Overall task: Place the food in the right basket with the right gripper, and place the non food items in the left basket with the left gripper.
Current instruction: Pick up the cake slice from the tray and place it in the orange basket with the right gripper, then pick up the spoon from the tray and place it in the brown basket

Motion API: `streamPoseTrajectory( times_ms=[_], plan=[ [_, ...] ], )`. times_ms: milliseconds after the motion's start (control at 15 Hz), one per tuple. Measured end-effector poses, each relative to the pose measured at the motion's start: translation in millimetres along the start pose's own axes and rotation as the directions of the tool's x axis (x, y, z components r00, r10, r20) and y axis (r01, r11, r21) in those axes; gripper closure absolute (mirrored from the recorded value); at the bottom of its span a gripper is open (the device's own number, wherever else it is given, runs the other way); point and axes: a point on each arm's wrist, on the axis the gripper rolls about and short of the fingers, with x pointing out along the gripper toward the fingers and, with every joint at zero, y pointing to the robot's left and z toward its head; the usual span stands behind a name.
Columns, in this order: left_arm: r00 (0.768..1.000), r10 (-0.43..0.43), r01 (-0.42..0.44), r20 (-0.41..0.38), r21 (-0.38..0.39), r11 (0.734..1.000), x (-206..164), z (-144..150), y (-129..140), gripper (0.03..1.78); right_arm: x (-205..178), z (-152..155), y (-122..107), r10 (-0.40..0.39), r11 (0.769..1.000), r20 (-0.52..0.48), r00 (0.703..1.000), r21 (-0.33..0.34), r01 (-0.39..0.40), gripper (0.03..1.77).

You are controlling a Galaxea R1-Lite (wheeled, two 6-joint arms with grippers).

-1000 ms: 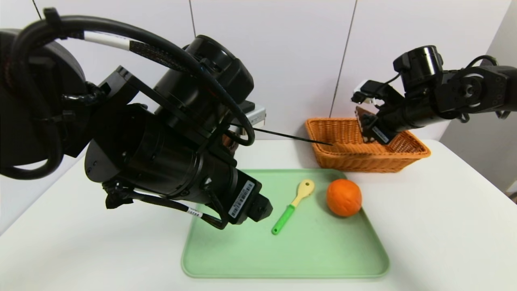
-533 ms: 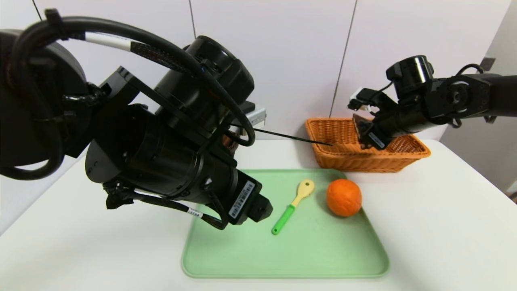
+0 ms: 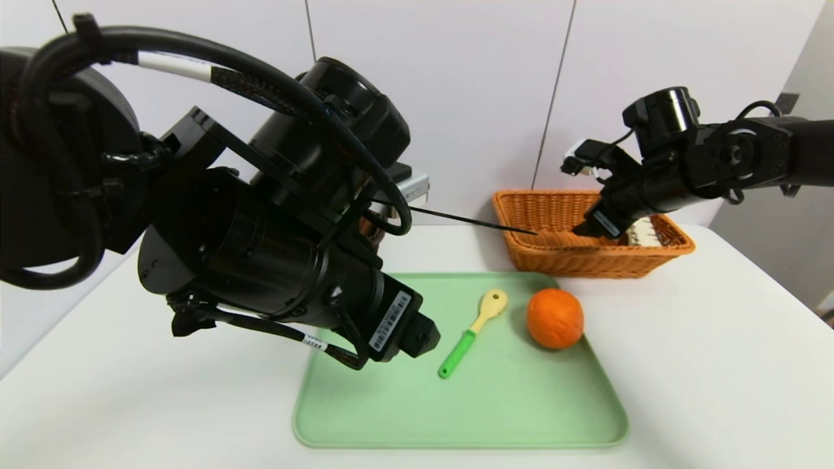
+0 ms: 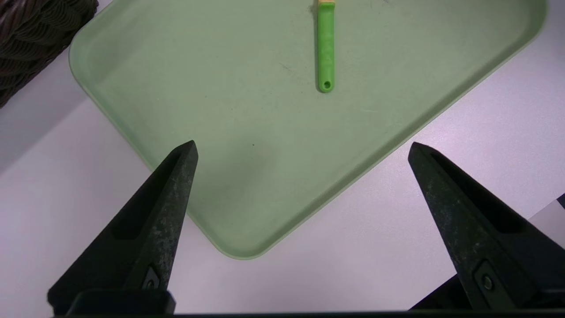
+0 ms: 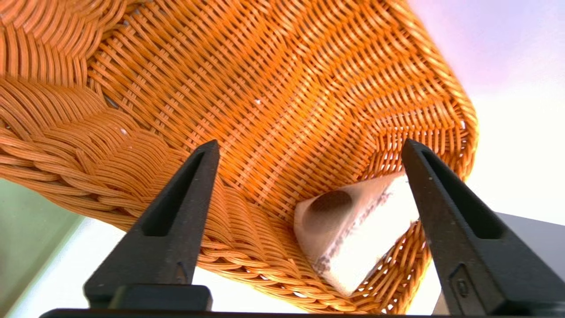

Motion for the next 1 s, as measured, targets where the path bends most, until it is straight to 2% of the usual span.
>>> streamPoseTrajectory(
  times_ms=[200, 333, 467, 600, 800, 1000],
  plan=[
    [1.000, 0.012, -0.012, 0.005, -0.001, 1.000, -1.1, 0.3, 0.4, 0.12, -11.7, 3.7, -4.8, -0.014, 1.000, 0.025, 1.000, 0.026, 0.014, 0.27],
    [1.000, 0.018, -0.018, 0.023, -0.005, 1.000, -1.2, 2.2, 0.3, 0.12, -26.5, 6.5, -9.2, -0.027, 0.996, 0.054, 0.998, 0.088, 0.022, 0.23],
    [0.999, 0.013, -0.012, 0.048, -0.008, 1.000, -0.2, 4.6, -0.5, 0.12, -43.9, 6.7, -11.9, -0.036, 0.982, 0.067, 0.997, 0.188, 0.022, 0.20],
    [0.999, 0.011, -0.011, 0.051, -0.007, 1.000, 1.4, 5.2, -1.2, 0.12, -66.2, 2.3, -11.8, -0.018, 0.951, 0.047, 0.999, 0.310, 0.002, 0.17],
    [0.997, 0.006, -0.005, 0.073, -0.010, 1.000, 8.1, 8.9, -3.5, 0.12, -100.1, -10.5, -3.4, 0.059, 0.883, 0.009, 0.998, 0.467, -0.056, 0.15],
    [0.996, -0.007, 0.007, 0.094, -0.007, 1.000, 18.5, 12.9, -8.4, 0.12, -127.9, -26.7, 13.3, 0.119, 0.819, 0.013, 0.993, 0.563, -0.106, 0.13]
  ],
)
